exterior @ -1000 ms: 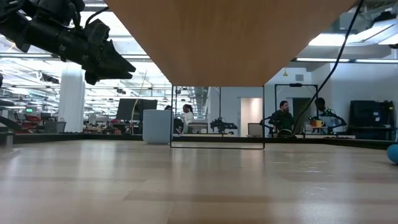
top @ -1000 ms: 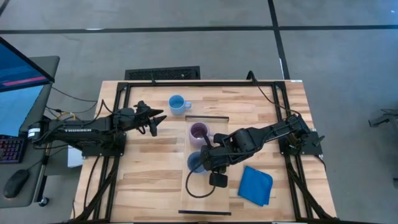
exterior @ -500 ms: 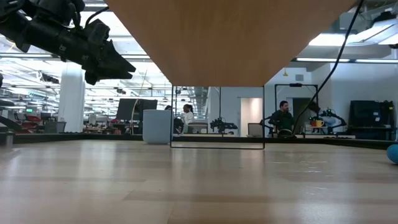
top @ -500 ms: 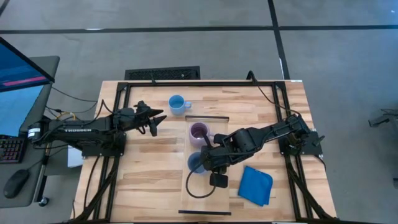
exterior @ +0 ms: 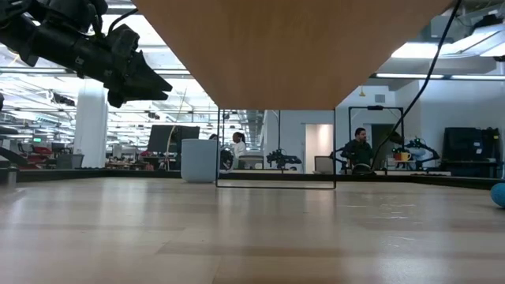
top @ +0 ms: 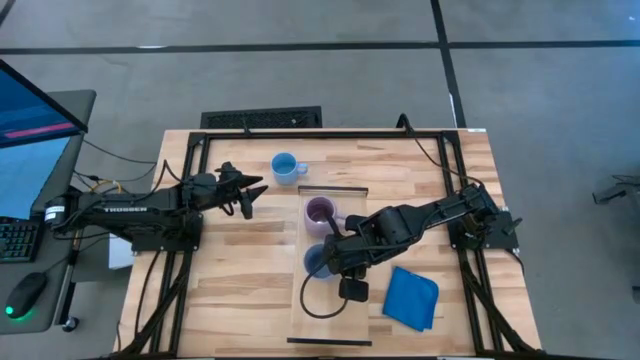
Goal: Stack small to large cups/mugs on shelf
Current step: Put the dark blue mug on the shelf, then put the light blue mug on the shelf
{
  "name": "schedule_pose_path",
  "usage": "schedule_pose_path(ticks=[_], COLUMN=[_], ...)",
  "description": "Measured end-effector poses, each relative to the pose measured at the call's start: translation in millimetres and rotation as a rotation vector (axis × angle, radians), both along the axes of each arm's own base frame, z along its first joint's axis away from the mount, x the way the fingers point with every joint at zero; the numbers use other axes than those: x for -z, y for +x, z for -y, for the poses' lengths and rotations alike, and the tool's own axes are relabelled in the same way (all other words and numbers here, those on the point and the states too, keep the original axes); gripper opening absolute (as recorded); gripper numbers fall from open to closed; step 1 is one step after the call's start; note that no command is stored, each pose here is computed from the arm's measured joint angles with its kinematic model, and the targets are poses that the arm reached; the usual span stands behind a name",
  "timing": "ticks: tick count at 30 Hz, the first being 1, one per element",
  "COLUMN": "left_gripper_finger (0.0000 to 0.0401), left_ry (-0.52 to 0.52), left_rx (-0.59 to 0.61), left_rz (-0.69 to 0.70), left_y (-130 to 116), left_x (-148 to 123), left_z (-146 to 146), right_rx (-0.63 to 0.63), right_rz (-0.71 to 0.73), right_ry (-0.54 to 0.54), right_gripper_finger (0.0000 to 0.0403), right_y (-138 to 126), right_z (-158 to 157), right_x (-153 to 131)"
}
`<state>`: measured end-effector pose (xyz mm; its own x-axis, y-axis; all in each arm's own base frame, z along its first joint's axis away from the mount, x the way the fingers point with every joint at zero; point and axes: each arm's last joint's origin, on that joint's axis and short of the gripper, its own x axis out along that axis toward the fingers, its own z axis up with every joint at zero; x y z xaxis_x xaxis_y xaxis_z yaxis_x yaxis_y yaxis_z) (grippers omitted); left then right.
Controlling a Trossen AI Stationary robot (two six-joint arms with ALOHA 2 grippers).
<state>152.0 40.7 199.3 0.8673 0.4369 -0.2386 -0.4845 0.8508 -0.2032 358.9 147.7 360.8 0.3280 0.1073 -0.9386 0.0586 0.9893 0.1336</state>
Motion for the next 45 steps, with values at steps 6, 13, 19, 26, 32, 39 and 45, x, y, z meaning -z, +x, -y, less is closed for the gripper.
schedule_pose_path(ticks=[6,13,19,26,32,39,45], left_gripper_finger=[0.0162,0.0162,0.0162,0.0162,0.0162,0.0162,0.0162], left_ry=[0.0,-0.001,-0.001,-0.001,-0.001,-0.006,-0.011], left_rx=[0.0,0.0,0.0,0.0,0.0,0.0,0.0], left_rz=[0.0,0.0,0.0,0.0,0.0,-0.019,-0.045], left_y=[0.0,0.0,0.0,0.0,0.0,-0.5,-1.1], left_x=[-0.1,0.1,0.1,0.1,0.1,1.9,4.4], left_z=[0.0,0.0,0.0,0.1,0.1,0.2,0.3], right_rx=[-0.005,-0.005,-0.009,-0.022,-0.02,-0.02,-0.016], right_rz=[0.001,0.002,0.009,0.036,0.033,0.031,0.032], right_ry=[-0.001,0.0,0.0,0.002,0.0,0.0,-0.005], right_gripper_finger=[0.0109,0.0166,0.0188,0.0185,0.0178,0.018,0.0181], right_y=[0.1,0.2,1.0,4.2,4.2,3.9,3.5], right_z=[0.1,0.0,0.5,2.0,2.7,2.6,1.8], right_x=[0.0,-0.1,-0.3,-1.2,-1.1,-1.0,-1.0])
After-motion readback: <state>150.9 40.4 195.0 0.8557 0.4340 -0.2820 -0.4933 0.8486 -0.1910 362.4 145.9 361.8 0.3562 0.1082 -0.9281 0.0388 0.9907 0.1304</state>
